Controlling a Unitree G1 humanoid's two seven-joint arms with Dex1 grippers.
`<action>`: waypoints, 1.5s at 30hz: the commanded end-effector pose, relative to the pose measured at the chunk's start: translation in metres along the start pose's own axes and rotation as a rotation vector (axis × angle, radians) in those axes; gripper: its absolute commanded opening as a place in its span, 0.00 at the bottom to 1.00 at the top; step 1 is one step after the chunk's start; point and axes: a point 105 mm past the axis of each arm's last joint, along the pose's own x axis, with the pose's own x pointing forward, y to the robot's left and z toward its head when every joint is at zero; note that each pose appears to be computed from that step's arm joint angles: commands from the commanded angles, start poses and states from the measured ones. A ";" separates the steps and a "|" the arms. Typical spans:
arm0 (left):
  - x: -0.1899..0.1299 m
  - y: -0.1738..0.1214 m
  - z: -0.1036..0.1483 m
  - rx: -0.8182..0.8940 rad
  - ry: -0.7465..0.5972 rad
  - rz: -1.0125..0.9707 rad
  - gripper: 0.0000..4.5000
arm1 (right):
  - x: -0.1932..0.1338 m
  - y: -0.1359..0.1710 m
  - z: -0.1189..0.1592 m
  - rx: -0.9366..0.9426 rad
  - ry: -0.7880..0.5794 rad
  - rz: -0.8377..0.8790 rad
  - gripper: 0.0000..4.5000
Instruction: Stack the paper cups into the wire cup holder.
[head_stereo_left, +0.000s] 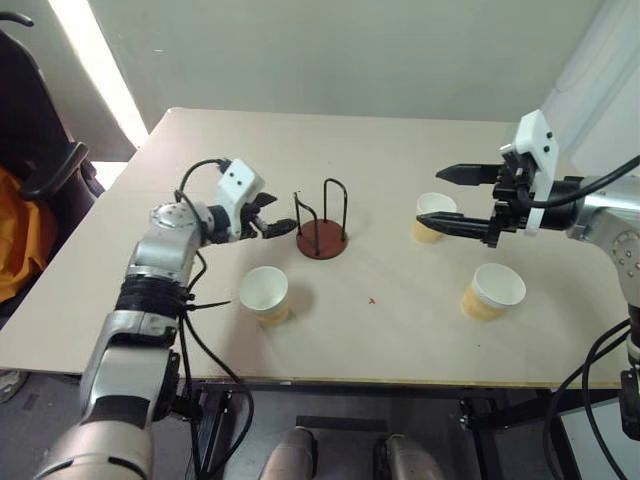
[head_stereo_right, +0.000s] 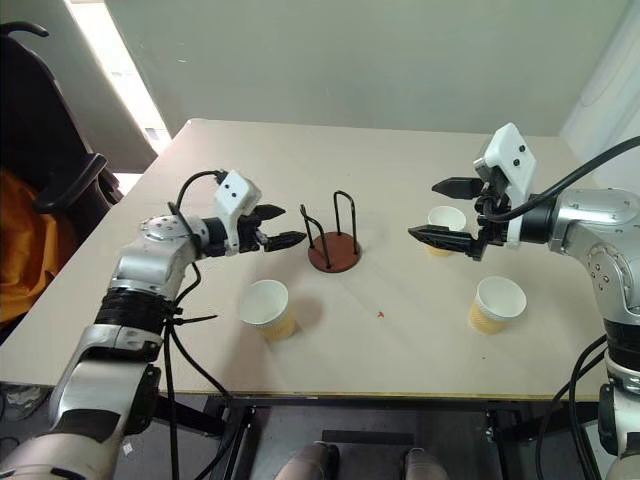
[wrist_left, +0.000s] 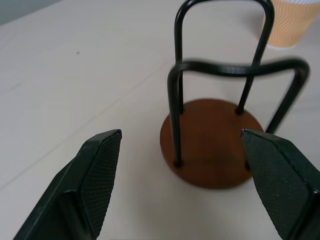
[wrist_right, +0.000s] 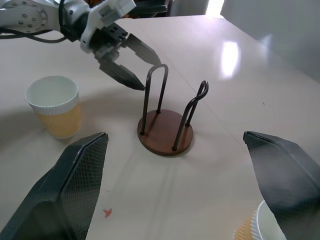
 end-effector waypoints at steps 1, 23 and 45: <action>0.012 0.008 0.013 0.039 -0.019 0.039 0.91 | -0.008 -0.001 0.013 -0.045 -0.029 -0.035 1.00; 0.039 -0.029 0.049 0.105 -0.081 -0.192 0.01 | -0.027 -0.006 0.005 -0.056 0.023 -0.118 1.00; 0.025 -0.151 0.030 0.154 -0.084 -0.503 0.01 | -0.065 0.037 -0.060 -0.093 0.418 0.202 1.00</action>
